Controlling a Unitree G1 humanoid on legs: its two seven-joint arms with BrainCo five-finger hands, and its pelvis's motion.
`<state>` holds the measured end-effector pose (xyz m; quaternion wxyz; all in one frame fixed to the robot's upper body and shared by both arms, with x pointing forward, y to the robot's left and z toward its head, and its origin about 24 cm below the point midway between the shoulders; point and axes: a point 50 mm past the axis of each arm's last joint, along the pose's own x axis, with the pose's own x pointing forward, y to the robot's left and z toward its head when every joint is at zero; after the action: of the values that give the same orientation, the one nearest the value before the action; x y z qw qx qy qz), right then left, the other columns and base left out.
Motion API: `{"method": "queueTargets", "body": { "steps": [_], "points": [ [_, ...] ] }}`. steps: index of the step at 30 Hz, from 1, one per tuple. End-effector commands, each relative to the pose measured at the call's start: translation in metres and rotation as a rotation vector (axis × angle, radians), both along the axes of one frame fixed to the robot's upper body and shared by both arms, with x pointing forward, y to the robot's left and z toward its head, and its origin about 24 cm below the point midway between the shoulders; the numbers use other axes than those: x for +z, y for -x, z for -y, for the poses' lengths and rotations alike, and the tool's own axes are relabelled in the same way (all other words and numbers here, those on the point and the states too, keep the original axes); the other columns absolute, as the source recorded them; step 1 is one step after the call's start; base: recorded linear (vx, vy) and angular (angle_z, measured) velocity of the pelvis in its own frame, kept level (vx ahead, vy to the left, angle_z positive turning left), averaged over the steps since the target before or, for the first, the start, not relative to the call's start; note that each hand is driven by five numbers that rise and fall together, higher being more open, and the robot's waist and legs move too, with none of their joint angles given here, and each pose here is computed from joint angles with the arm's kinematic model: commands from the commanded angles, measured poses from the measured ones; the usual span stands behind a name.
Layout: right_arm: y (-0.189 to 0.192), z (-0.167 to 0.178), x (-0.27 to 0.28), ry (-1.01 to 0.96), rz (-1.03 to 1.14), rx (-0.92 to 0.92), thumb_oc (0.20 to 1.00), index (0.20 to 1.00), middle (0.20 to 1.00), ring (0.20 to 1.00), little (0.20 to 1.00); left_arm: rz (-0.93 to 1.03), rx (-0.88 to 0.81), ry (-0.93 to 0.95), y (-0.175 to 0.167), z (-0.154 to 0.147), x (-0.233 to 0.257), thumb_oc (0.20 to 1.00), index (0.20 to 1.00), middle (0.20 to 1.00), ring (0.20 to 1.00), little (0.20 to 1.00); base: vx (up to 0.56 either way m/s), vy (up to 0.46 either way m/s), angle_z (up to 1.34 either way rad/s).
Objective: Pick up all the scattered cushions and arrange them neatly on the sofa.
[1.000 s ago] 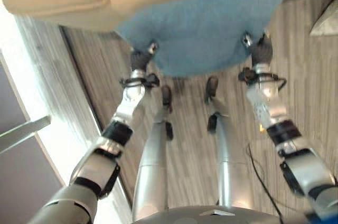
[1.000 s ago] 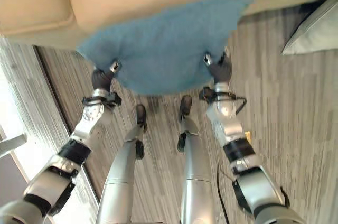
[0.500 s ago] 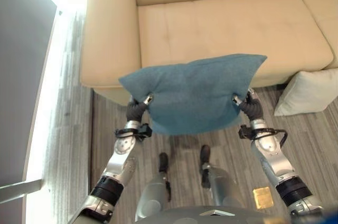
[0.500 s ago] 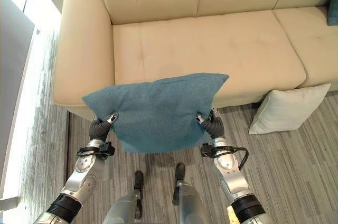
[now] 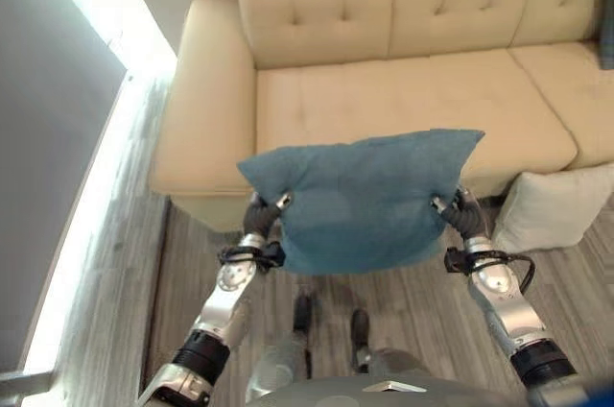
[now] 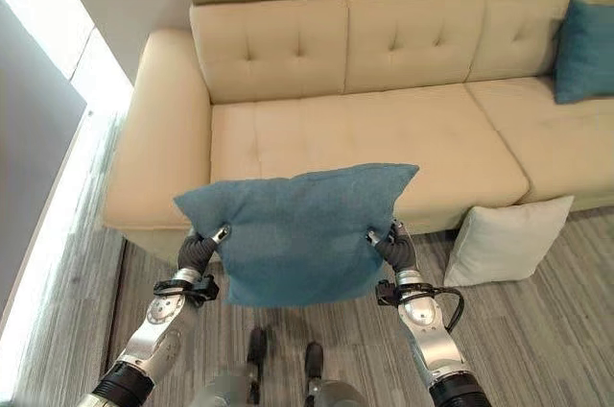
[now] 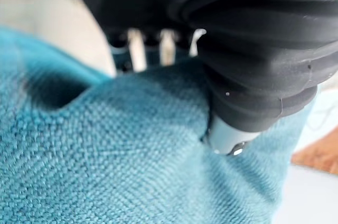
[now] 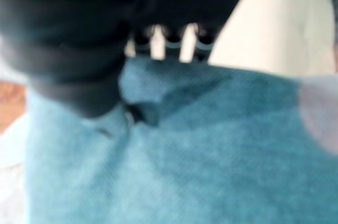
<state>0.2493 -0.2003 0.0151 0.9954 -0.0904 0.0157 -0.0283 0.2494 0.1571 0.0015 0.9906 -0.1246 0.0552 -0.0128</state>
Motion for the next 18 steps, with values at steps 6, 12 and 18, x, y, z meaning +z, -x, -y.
{"method": "queueTargets", "body": {
  "steps": [6, 12, 18],
  "points": [
    [-0.016, -0.025, 0.048, 0.007, 0.244, 0.136, 0.200, 0.200, 0.200, 0.200, 0.200, 0.276, -0.114, -0.055, -0.014, 0.008, 0.052, 0.200, 0.200, 0.200, 0.200, 0.200, 0.23, 0.137, -0.53],
    [-0.017, -0.031, 0.050, 0.032, 0.243, 0.181, 0.200, 0.200, 0.200, 0.200, 0.200, 0.269, -0.098, -0.050, -0.014, 0.005, 0.051, 0.200, 0.200, 0.200, 0.200, 0.200, 0.25, -0.123, -0.06],
    [-0.010, -0.016, 0.050, 0.015, 0.249, 0.129, 0.200, 0.200, 0.200, 0.200, 0.200, 0.253, -0.125, 0.009, -0.013, 0.016, 0.046, 0.200, 0.200, 0.200, 0.200, 0.200, 0.16, -0.199, 0.38]
  ]
}}
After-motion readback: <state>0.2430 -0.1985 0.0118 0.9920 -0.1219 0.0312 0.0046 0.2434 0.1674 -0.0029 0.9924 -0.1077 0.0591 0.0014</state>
